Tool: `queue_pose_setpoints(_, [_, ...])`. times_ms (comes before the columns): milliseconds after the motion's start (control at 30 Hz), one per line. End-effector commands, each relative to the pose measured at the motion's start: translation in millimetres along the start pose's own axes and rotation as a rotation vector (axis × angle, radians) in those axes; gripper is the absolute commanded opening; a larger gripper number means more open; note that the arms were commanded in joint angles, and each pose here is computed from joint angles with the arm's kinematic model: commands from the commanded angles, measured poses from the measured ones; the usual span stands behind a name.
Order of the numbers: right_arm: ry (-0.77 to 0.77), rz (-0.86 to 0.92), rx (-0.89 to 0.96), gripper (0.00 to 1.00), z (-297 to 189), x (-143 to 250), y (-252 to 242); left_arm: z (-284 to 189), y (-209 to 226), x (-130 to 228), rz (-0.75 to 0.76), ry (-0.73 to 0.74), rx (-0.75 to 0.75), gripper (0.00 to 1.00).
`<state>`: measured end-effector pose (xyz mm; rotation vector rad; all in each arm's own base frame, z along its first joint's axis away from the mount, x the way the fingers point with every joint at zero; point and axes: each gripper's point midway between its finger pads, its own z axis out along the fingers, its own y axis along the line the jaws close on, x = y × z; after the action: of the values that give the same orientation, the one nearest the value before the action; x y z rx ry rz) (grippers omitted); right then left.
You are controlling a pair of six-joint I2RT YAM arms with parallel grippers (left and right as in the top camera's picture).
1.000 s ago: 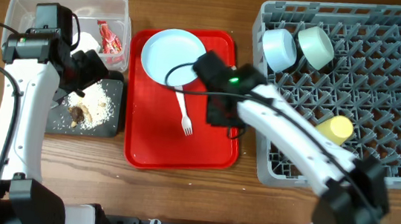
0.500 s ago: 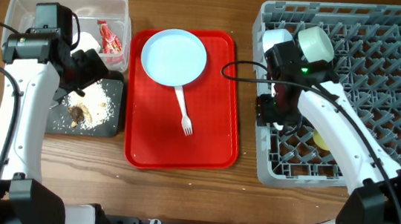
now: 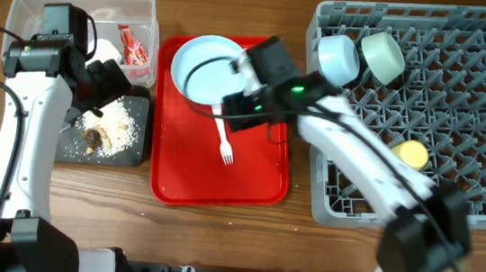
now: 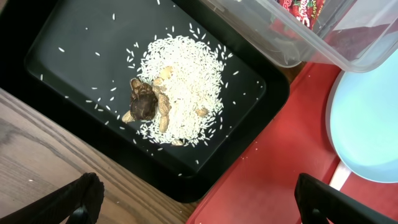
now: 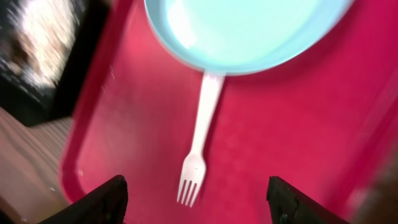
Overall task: Sort waste into correct bins and load items into the dishwasher rack
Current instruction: 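Grasp the white fork with right gripper and drop it in the rack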
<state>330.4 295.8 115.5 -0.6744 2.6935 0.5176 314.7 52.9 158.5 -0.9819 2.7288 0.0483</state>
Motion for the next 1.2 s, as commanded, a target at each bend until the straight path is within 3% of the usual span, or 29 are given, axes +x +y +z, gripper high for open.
queue_pose_setpoints(0, [0.124, 0.006, 0.034, 0.73, 60.2, 26.9, 7.2, -1.4, 4.0, -2.9, -0.017, -0.014, -0.013, 1.0])
queue_pose_setpoints(133, [0.142, -0.032, 0.097, 0.73, 104.7, 37.0, 4.5, -1.5, 3.8, -3.2, -0.017, -0.015, -0.012, 1.0])
queue_pose_setpoints(233, [0.133, -0.03, 0.177, 0.62, 115.4, 41.2, 1.3, -1.5, 3.7, -3.4, -0.017, -0.016, -0.011, 1.0])
queue_pose_setpoints(467, [0.192, 0.165, 0.238, 0.05, 113.8, 61.5, -7.3, -1.5, 3.6, -3.6, -0.017, -0.017, -0.011, 1.0])
queue_pose_setpoints(633, [0.236, 0.216, 0.264, 0.04, 83.9, 71.0, -7.8, -1.5, 3.7, -3.6, -0.017, -0.017, -0.011, 1.0])
queue_pose_setpoints(867, [0.017, 0.222, 0.357, 0.04, -54.6, 29.3, -51.3, -1.5, 3.6, -3.5, -0.017, -0.017, -0.011, 1.0])
queue_pose_setpoints(1000, [0.016, 0.217, 0.413, 0.04, -107.6, 37.6, -102.1, -1.5, 3.6, -3.5, -0.017, -0.017, -0.011, 1.0])
queue_pose_setpoints(1167, [0.14, 0.277, 0.468, 0.05, -104.8, 75.6, -148.3, -1.4, 2.6, -2.8, -0.017, -0.012, -0.005, 1.0])
